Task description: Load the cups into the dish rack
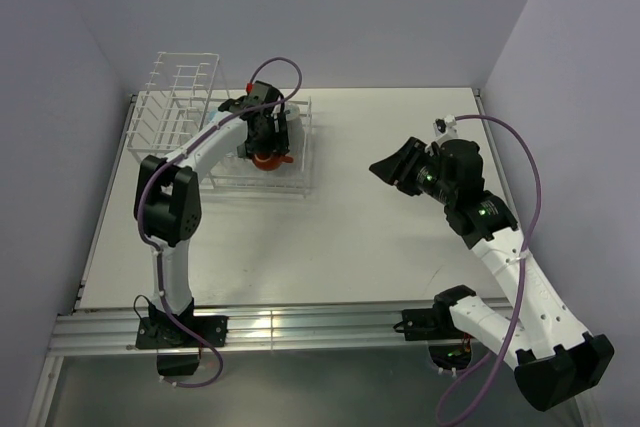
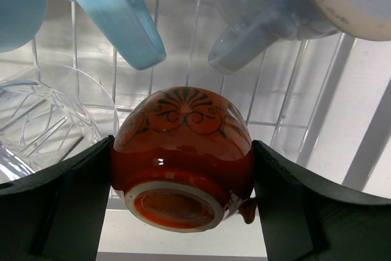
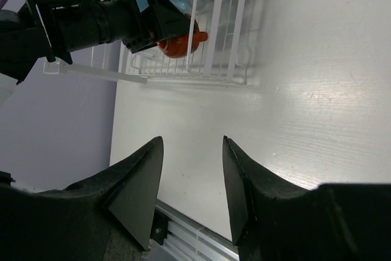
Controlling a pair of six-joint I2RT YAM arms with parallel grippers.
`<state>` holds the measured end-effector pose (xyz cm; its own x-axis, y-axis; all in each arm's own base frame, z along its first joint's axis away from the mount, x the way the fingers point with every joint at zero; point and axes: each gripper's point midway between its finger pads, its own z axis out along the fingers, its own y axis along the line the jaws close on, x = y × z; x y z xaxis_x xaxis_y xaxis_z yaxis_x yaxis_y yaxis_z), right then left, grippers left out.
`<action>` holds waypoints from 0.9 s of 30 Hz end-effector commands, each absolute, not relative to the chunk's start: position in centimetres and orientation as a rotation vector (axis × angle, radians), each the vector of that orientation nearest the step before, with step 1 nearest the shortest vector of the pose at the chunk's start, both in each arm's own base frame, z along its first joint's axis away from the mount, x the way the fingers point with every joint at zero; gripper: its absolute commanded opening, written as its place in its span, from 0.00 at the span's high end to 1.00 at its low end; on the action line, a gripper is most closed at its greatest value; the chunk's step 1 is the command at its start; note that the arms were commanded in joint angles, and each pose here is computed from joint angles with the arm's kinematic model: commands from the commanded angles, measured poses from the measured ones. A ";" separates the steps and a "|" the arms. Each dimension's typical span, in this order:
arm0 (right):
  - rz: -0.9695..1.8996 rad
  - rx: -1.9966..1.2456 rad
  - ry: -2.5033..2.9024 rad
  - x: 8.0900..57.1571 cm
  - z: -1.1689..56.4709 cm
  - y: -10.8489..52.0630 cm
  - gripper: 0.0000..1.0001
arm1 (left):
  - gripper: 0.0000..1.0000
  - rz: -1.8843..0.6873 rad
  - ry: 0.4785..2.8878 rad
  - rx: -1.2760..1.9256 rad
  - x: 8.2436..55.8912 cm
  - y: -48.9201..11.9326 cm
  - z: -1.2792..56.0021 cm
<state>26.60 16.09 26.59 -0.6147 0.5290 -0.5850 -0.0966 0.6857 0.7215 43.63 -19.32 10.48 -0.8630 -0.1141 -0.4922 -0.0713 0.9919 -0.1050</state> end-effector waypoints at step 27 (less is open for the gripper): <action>0.947 0.308 2.037 27.0 26.0 16.3 0.49 | 0.31 -0.030 2.593 -0.177 44.4 -18.3 9.4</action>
